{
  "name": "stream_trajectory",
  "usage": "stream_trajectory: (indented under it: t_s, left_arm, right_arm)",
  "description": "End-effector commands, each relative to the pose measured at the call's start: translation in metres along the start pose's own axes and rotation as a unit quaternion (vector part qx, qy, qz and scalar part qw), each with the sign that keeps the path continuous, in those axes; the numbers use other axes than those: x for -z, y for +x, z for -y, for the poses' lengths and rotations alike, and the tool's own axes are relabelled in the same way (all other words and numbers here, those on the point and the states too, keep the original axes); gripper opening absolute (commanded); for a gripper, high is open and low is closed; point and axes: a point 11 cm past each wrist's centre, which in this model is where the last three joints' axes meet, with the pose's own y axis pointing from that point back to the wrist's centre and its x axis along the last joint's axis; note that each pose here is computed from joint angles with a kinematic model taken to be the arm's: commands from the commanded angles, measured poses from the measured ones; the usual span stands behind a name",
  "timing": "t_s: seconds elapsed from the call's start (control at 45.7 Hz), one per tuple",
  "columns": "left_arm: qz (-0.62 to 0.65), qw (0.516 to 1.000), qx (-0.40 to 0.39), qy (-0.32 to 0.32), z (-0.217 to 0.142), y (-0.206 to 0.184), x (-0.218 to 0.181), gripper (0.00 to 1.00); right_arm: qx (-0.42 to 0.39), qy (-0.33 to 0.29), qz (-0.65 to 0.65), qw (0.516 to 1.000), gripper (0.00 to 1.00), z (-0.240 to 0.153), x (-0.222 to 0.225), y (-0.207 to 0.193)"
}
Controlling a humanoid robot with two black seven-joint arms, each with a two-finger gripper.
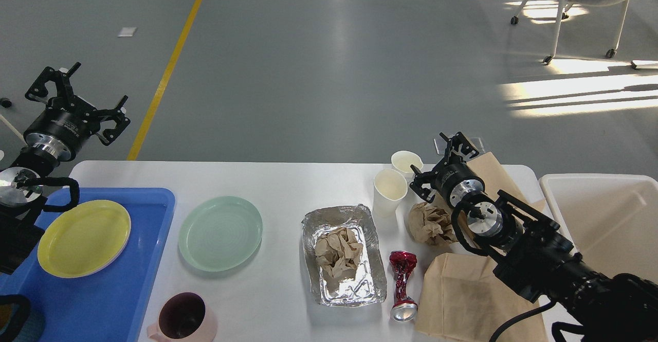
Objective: Tidy desktop
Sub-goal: 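Raise the left gripper and move it over the pink mug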
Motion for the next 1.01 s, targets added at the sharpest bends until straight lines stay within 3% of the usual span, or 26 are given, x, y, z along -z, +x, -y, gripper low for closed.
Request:
stream_trajectory:
  t_s: [0.0,0.284,0.591,0.722,0.985]
  left_arm:
    - [-0.001,1.000,0.000,0.005,0.001,-0.001,0.001,0.97]
    - [0.001,1.000,-0.004,0.012,-0.001,0.002,0.009,0.97]
    - [0.009,1.000,0.012,0.019,0.018,-0.025,0.006,0.97]
    - [0.074,0.994,0.045,0.061,0.026,-0.050,0.004,0.97]
    - [0.231,0.949,0.133,0.166,0.009,-0.077,-0.013,0.97]
  right_arm:
    - [-0.001,0.000,0.000,1.000,1.00,0.000,0.000,0.001]
    - [0.000,0.000,0.000,1.000,1.00,0.000,0.000,0.000]
    - [0.000,0.000,0.000,1.000,1.00,0.000,0.000,0.000]
    - [0.001,0.000,0.000,1.000,1.00,0.000,0.000,0.000]
    - [0.001,0.000,0.000,1.000,1.00,0.000,0.000,0.000]
